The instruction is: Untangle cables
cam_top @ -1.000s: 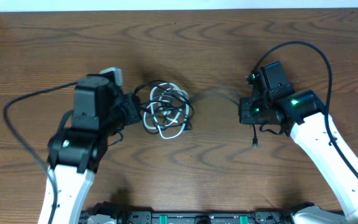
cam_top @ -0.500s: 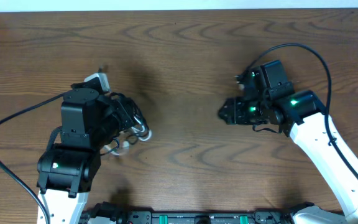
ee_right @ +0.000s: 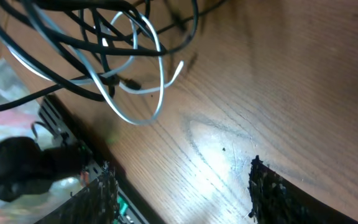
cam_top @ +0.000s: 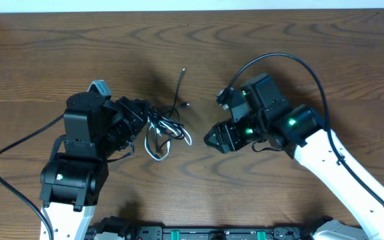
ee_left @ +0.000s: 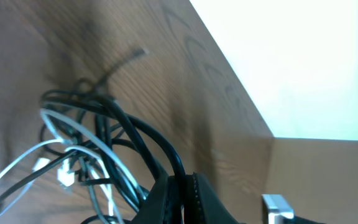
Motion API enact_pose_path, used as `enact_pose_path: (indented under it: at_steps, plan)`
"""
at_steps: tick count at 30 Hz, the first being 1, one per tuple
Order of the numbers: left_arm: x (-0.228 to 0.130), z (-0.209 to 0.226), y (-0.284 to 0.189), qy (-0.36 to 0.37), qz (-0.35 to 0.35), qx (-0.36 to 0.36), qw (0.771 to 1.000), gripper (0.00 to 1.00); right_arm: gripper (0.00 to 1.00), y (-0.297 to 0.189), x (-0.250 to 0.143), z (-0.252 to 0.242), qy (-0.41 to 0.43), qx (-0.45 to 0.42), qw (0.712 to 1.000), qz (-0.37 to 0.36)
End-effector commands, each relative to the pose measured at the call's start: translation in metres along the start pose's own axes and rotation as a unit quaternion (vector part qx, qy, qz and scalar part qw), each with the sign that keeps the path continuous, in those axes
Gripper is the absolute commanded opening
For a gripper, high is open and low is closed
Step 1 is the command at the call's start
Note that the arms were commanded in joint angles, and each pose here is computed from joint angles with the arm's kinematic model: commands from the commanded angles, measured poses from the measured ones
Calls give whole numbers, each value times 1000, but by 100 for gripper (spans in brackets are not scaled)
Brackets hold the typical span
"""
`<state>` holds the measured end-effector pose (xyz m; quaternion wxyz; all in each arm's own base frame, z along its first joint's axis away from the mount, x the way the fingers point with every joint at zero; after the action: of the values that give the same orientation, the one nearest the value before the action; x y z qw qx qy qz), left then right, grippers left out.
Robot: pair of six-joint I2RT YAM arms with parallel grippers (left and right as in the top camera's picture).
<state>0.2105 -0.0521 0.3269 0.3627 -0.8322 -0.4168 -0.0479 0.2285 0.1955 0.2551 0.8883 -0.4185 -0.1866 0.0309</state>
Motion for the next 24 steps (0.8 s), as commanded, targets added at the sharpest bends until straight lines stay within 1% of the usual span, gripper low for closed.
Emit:
enact_pose_path:
  at_steps: [1,6,10,14,17,20,23,24]
  plan:
    - [-2,-2,-1,-59,12,-15,998,7,67,-2,-2,10,-60,-4,998,-5]
    - [0,0,-1,-143,2,-7,990,8,74,2,-5,15,-96,-15,995,-4]
    - [-1,-1,-1,-209,9,-10,978,8,74,5,-1,20,-117,-38,992,-32]
    - [-4,-4,-1,-233,38,-24,971,8,71,8,5,25,-138,-69,986,-69]
    - [-7,-6,-2,-232,60,-35,970,7,65,11,7,20,-139,-108,981,-84]
    - [-9,-8,-2,-232,73,-41,969,7,55,17,7,15,-135,-124,980,-79]
    - [-10,-9,-3,-232,83,-46,968,8,39,25,10,12,-132,-129,980,-75]
    - [-11,-9,-3,-231,89,-48,968,8,38,28,11,11,-128,-128,981,-77]
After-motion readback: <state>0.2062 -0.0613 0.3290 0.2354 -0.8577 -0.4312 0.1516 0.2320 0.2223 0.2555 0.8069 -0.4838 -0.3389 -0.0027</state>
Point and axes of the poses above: each gripper's point midway between its finger pads, its own y axis out along the fingers, its own z axis along the line the jaws close on, x = y × z, the point moved 10 cm from there along -y, back along the fingers, and after that the axes turned 10 degrees about y, right-handed, at the moved point
